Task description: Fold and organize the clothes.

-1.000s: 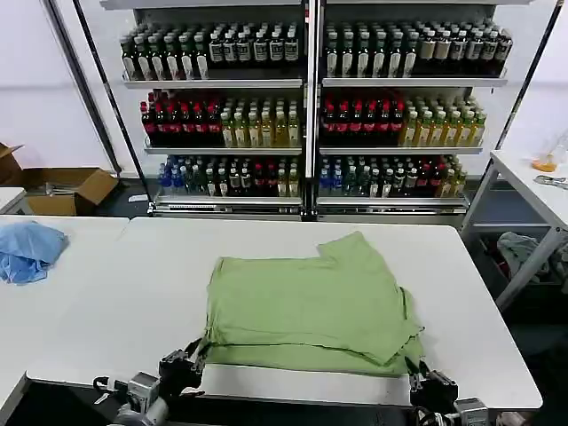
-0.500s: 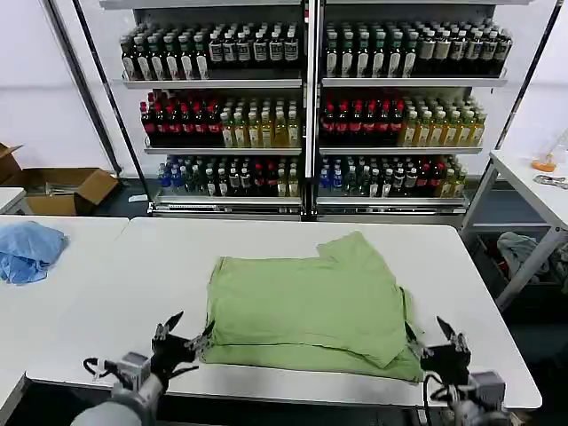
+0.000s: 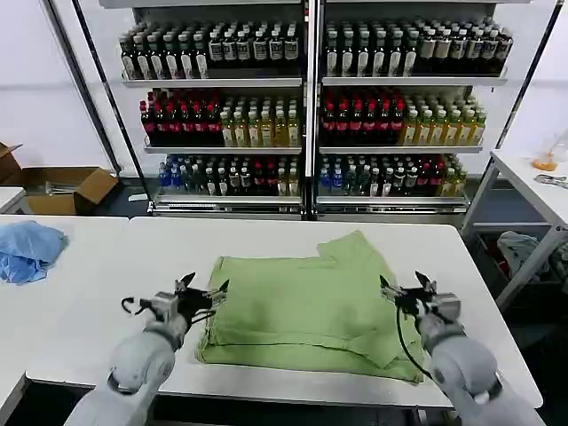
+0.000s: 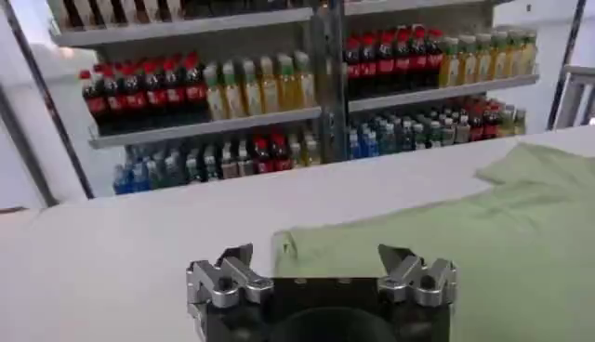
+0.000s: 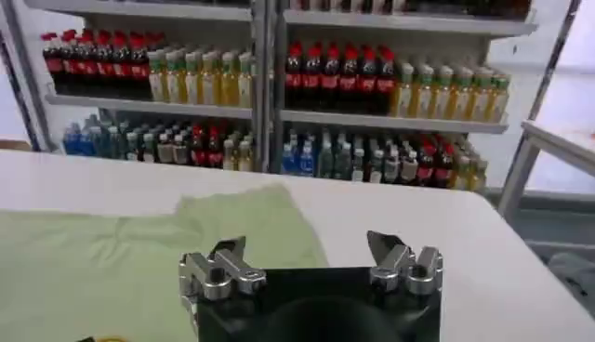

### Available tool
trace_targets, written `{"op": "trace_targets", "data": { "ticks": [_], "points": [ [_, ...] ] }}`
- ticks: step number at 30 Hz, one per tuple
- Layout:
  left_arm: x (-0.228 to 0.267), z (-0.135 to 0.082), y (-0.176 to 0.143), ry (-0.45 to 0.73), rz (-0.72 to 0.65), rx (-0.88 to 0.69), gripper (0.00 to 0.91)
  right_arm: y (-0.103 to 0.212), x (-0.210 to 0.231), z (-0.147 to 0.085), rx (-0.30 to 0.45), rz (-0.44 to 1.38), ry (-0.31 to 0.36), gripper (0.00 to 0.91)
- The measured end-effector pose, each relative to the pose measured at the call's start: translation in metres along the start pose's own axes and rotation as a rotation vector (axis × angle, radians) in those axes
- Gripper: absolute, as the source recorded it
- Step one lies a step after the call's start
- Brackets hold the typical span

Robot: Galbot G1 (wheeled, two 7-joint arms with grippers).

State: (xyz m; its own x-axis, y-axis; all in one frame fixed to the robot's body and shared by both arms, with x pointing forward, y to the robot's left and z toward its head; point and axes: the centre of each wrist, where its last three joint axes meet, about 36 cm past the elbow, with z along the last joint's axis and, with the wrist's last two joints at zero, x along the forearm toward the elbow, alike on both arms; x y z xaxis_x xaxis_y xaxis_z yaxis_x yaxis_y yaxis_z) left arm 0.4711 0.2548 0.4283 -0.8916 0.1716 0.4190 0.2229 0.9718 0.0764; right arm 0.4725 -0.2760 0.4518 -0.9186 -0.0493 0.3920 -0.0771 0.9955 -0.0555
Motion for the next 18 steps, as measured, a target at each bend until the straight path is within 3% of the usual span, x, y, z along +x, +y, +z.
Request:
{"op": "trace_targets", "data": {
  "ticks": [9,18],
  "points": [
    [-0.061,-0.020,0.004,0.045,-0.019,-0.020,0.907,0.009,-0.072,-0.020,-0.013,0.002,0.045,0.907],
    [-0.101,-0.024,0.013,0.107,-0.064,-0.020,0.907,0.019,-0.127,-0.034,-0.017,0.011,0.085,0.907]
  ]
}}
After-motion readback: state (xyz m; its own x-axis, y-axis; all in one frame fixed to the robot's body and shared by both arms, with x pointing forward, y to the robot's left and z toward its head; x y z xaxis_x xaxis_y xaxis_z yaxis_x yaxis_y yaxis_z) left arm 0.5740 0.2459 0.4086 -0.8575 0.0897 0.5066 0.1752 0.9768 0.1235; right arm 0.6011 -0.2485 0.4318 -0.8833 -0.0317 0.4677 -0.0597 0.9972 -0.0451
